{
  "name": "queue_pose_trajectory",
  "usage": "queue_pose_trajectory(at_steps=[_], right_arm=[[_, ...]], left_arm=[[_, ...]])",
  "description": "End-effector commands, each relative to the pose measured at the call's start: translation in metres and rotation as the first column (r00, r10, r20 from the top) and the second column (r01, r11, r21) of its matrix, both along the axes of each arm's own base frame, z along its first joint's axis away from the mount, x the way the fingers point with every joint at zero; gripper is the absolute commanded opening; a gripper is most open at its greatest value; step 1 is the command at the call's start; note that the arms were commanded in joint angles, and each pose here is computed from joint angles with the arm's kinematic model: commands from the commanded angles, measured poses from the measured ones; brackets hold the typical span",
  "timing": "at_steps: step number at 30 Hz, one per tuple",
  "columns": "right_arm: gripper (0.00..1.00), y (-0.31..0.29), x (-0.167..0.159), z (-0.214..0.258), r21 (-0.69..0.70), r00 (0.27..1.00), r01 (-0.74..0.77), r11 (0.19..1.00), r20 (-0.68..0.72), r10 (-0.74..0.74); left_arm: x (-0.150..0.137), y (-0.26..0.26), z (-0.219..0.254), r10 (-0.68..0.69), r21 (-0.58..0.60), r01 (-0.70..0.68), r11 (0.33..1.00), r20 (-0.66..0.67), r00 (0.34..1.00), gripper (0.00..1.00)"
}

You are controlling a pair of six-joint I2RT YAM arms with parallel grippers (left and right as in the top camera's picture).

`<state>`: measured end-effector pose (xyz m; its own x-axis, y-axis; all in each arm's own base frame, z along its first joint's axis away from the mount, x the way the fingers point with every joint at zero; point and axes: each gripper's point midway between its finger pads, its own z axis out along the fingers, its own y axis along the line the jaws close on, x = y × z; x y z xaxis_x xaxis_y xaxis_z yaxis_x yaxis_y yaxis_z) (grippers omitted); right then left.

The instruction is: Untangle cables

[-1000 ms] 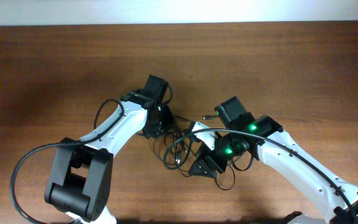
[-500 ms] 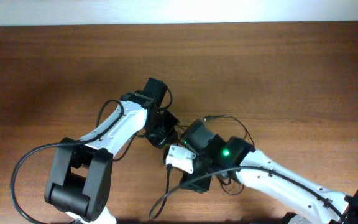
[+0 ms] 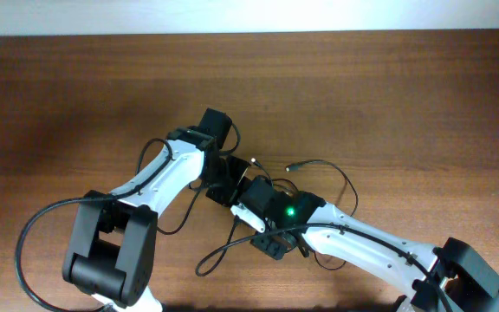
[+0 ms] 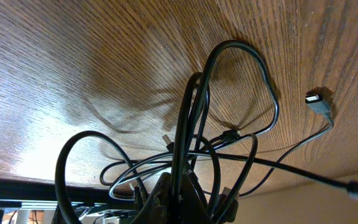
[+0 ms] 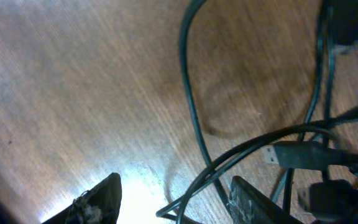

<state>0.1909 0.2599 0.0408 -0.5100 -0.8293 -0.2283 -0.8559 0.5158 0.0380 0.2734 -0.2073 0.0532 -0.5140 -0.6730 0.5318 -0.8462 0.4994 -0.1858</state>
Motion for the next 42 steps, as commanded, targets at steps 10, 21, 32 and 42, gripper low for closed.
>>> queue_pose_trajectory(at_steps=[10,21,32,42], right_arm=[[0.42,-0.03,0.028,-0.009,-0.011,0.914,0.405,0.914,-0.031,-0.405],[0.35,-0.018,0.03,-0.022,0.049,0.88,0.461,0.886,-0.156,-0.449],[0.25,-0.01,0.032,-0.03,0.065,0.871,0.474,0.878,-0.178,-0.458],[0.04,-0.003,0.031,-0.002,0.114,0.869,0.474,0.873,-0.222,-0.442]], left_arm=[[-0.003,-0.006,0.003,0.005,-0.024,-0.006,1.0,-0.029,1.0,0.0],[-0.005,-0.011,0.007,0.004,-0.062,-0.007,0.998,-0.044,0.999,0.0],[-0.004,-0.011,0.008,0.03,-0.061,-0.034,0.998,-0.06,0.998,0.0],[-0.002,-0.012,0.009,0.073,-0.068,-0.08,0.995,-0.09,0.993,0.0]])
